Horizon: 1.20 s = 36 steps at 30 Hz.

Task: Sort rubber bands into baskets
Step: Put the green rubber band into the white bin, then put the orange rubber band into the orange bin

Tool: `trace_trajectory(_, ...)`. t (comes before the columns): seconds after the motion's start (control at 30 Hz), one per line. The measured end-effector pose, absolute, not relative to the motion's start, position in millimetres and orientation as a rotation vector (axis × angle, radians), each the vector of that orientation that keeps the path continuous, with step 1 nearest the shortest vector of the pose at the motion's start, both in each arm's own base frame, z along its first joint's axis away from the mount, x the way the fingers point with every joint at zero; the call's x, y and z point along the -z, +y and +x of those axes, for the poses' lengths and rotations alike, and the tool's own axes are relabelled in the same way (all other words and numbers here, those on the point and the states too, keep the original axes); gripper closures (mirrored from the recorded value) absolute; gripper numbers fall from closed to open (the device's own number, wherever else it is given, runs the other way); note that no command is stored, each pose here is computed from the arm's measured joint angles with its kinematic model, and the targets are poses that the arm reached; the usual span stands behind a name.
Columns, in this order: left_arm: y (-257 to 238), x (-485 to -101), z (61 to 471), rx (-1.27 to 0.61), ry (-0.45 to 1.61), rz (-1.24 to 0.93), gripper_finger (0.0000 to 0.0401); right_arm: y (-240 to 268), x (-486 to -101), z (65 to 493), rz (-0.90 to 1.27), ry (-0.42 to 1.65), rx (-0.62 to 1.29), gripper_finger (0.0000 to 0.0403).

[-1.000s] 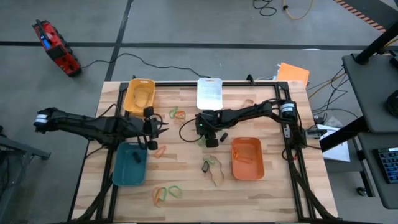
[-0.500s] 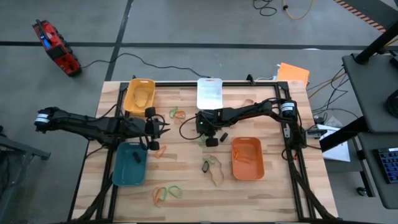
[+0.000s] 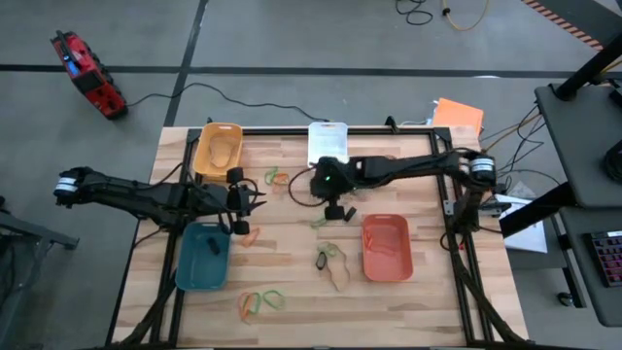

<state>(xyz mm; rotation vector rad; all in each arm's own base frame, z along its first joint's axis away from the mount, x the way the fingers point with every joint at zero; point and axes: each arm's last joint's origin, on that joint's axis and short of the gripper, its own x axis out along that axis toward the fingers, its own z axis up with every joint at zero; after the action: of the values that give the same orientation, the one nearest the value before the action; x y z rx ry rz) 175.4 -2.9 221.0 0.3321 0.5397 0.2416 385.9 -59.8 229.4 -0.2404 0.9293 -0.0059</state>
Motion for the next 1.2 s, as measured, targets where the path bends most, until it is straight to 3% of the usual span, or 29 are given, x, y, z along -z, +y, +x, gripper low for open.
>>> trace_trajectory(0.33, -3.0, -221.7, 175.8, -0.243, 0.531, 0.33, 0.0325, -111.8, -277.9, 372.4, -0.275, 0.702, 0.34, 0.0394)
trace_trajectory(0.6, -3.0, -221.7, 175.9, -0.246, 0.529, 0.32, 0.0325, -173.0, -254.7, 361.1, -0.081, 0.737, 0.533, 0.0394)
trace_trajectory(0.77, -3.0, -221.7, 175.8, -0.246, 0.529, 0.319, 0.0325, -186.2, -242.1, 359.7, -0.025, 0.76, 0.56, 0.0388)
trace_trajectory(1.2, -2.9, -221.6, 175.8, -0.254, 0.526, 0.288, 0.0325, -188.0, -240.8, 358.8, -0.02, 0.769, 0.565, 0.0286)
